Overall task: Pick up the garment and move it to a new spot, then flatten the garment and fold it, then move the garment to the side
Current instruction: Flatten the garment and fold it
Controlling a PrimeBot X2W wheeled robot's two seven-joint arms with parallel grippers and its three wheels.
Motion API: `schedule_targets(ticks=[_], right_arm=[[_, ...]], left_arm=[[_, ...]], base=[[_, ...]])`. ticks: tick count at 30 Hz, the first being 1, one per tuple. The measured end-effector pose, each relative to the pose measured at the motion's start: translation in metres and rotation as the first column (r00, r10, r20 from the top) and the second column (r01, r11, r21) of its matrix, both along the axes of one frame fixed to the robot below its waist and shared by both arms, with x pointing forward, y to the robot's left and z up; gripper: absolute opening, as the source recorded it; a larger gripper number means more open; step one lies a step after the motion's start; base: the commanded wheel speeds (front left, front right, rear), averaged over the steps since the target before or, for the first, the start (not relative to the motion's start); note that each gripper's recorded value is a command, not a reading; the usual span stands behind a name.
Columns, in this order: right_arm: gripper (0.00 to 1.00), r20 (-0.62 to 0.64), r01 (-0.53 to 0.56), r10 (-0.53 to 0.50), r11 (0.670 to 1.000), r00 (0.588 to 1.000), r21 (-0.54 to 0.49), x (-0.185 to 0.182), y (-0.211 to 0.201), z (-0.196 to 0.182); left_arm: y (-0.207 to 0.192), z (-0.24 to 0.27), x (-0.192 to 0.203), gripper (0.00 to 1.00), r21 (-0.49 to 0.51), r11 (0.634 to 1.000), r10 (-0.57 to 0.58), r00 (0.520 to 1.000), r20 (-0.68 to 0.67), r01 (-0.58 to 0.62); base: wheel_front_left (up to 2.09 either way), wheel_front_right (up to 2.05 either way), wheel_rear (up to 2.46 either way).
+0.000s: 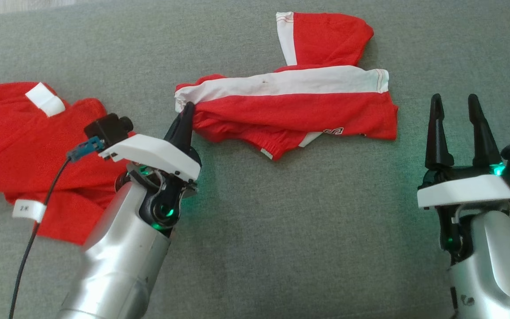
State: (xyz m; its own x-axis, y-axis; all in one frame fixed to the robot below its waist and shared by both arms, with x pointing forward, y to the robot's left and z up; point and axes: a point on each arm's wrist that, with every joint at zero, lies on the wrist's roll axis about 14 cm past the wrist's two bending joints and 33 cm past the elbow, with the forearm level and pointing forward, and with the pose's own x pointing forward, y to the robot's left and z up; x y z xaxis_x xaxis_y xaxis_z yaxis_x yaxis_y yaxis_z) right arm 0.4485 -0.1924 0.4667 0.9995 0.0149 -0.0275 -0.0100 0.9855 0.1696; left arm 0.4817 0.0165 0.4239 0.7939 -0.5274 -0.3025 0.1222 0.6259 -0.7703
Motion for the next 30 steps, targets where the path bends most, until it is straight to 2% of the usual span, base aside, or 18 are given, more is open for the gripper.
schedule_targets(ticks=[4,8,13,16,24,30], right_arm=[[1.00,-0.006,-0.003,0.003,1.000,1.000,0.000,0.000,0.001,-0.001],[1.00,-0.017,-0.017,0.017,1.000,1.000,-0.002,0.001,0.006,-0.004],[1.00,-0.089,-0.045,0.045,0.999,0.995,0.003,0.014,0.012,-0.014],[1.00,-0.141,-0.060,0.067,0.997,0.988,0.052,0.028,0.019,-0.019],[1.00,-0.322,-0.088,0.145,0.979,0.936,0.186,0.055,0.038,-0.046],[1.00,-0.424,-0.112,0.178,0.978,0.888,0.176,0.060,0.042,-0.067]], left_arm=[[0.005,0.006,0.002,0.00,0.014,1.000,0.027,0.999,0.044,-0.028],[0.013,0.013,0.003,0.00,0.082,0.996,0.028,0.991,0.129,-0.039],[0.019,0.012,-0.002,0.00,0.211,0.977,-0.035,0.975,0.218,-0.012],[0.017,0.009,-0.006,0.00,0.261,0.965,-0.073,0.968,0.241,0.008],[0.014,0.000,-0.011,0.00,0.306,0.951,-0.116,0.962,0.246,0.037],[0.015,-0.004,-0.013,0.00,0.315,0.948,-0.120,0.963,0.243,0.039]], base=[[0.00,0.00,0.00],[0.00,0.00,0.00],[0.00,0.00,0.00],[0.00,0.00,0.00],[0.00,0.00,0.00],[0.00,0.00,0.00]])
